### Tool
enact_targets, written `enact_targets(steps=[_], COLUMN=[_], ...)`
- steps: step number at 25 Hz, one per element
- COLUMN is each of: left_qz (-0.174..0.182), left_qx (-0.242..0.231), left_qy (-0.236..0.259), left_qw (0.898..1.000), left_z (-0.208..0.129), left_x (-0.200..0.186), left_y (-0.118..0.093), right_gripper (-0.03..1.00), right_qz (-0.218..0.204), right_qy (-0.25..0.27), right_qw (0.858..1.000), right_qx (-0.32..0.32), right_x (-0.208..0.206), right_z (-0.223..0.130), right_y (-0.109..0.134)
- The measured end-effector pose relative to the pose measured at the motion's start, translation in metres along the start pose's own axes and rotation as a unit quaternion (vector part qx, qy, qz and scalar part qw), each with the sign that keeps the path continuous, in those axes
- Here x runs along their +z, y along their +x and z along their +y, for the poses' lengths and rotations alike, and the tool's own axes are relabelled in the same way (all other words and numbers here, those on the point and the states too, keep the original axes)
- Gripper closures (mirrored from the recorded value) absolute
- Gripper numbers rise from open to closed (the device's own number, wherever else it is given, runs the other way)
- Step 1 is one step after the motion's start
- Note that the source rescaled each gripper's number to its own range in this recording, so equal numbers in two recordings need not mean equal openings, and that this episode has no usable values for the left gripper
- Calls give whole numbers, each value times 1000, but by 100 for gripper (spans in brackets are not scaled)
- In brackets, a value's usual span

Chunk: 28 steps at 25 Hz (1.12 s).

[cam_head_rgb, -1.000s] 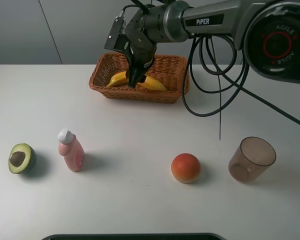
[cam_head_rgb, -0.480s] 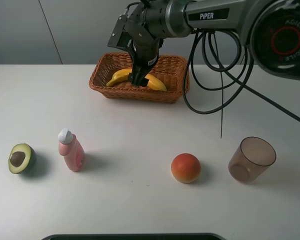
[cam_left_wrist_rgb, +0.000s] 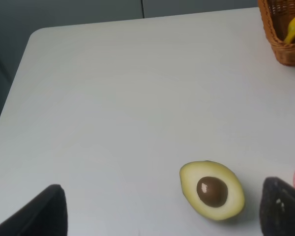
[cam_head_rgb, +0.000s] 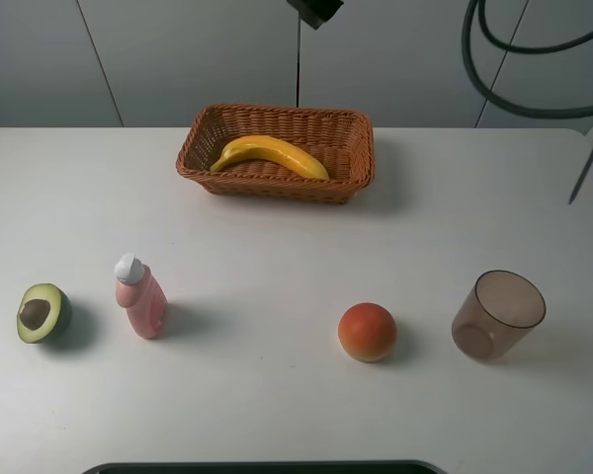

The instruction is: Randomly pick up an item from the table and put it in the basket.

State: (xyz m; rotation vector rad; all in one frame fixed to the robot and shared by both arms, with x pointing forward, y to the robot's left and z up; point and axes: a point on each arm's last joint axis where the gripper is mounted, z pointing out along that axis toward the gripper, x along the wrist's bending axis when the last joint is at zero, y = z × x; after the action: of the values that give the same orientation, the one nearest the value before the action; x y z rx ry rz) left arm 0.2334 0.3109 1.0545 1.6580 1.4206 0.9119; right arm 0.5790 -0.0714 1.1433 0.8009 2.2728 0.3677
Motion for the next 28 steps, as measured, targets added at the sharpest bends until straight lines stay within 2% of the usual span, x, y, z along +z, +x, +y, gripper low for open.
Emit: enact_targets(steps=[4,8,14,19,23,28], left_qz=[0,0,0,0,0,0], left_qx=[0,0,0,0,0,0], left_qy=[0,0,0,0,0,0], left_qw=[1000,1000,1000,1000,1000,1000], left_z=[0,0,0,0,0,0], left_x=[0,0,0,0,0,0], left_y=[0,0,0,0,0,0], right_gripper=[-3,-3,-3,-3,-3,-3], right_qz=[0,-22,-64,-67,-61,13], right_qy=[-21,-76,-121,-152,-160,-155], right_qw=[999,993,976,952,947,946], right_qx=[46,92,170,257,272,284], right_x=[-77,-143,-214,-250,-252,-230], right_z=[-20,-46,-119,-205,-266,-320], right_y=[-28,-51,-63,-49,-27,17])
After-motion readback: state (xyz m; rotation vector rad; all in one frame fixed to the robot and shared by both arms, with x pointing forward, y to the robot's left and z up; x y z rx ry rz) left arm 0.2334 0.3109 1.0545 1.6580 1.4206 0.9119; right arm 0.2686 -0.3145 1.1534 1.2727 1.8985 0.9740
